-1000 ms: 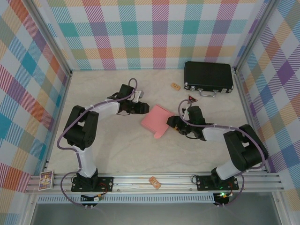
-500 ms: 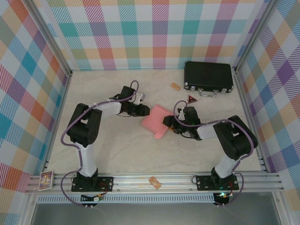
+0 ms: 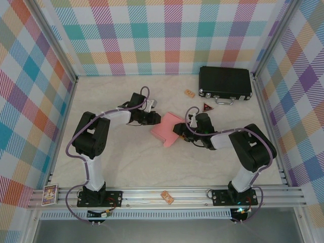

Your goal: Fold the paper box

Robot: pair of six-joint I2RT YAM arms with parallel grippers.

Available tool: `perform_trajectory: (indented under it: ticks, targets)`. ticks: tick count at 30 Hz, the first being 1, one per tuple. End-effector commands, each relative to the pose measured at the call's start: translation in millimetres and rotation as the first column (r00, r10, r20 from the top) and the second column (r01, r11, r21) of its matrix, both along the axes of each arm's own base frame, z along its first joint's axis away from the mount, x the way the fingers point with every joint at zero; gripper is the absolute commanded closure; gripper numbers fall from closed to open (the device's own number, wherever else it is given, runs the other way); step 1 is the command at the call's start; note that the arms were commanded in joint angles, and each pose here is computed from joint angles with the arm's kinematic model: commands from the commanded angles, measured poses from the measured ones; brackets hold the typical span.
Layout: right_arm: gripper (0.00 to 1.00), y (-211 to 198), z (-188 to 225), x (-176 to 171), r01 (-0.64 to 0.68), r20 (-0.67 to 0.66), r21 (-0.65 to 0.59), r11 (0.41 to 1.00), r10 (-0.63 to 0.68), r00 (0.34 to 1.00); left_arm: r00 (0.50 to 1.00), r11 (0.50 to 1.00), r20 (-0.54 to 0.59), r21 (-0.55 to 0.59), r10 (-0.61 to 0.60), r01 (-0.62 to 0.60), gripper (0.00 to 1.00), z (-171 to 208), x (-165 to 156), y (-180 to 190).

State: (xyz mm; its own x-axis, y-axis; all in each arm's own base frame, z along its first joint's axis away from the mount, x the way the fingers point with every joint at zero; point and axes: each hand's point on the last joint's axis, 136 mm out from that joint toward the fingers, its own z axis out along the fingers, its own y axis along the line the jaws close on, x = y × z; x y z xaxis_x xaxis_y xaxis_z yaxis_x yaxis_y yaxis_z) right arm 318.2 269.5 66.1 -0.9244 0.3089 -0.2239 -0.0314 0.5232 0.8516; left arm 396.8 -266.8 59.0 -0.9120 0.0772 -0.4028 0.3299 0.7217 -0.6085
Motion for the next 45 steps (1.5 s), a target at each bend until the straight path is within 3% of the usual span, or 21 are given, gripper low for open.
perform_trajectory:
  ticks: [1, 21, 34, 45]
  targets:
    - [0.49, 12, 36, 8, -0.043, 0.1, 0.015, 0.999, 0.041, 0.994, 1.0, 1.0, -0.013, 0.02, 0.018, -0.017, 0.81, -5, -5, 5]
    - [0.48, 50, 74, 42, -0.13, 0.169, 0.004, 0.991, 0.128, 0.977, 0.997, 0.998, -0.053, -0.026, 0.06, -0.061, 0.82, -15, -8, 15]
    - [0.47, 52, 104, 49, -0.153, 0.233, -0.057, 0.987, 0.162, 0.959, 0.979, 0.979, 0.01, 0.008, 0.203, -0.203, 0.76, 0, 9, 43]
    - [0.46, 32, 75, 55, -0.058, 0.165, -0.173, 0.983, 0.087, 0.982, 0.968, 0.967, 0.03, -0.051, 0.251, -0.249, 0.72, 26, 13, 43]
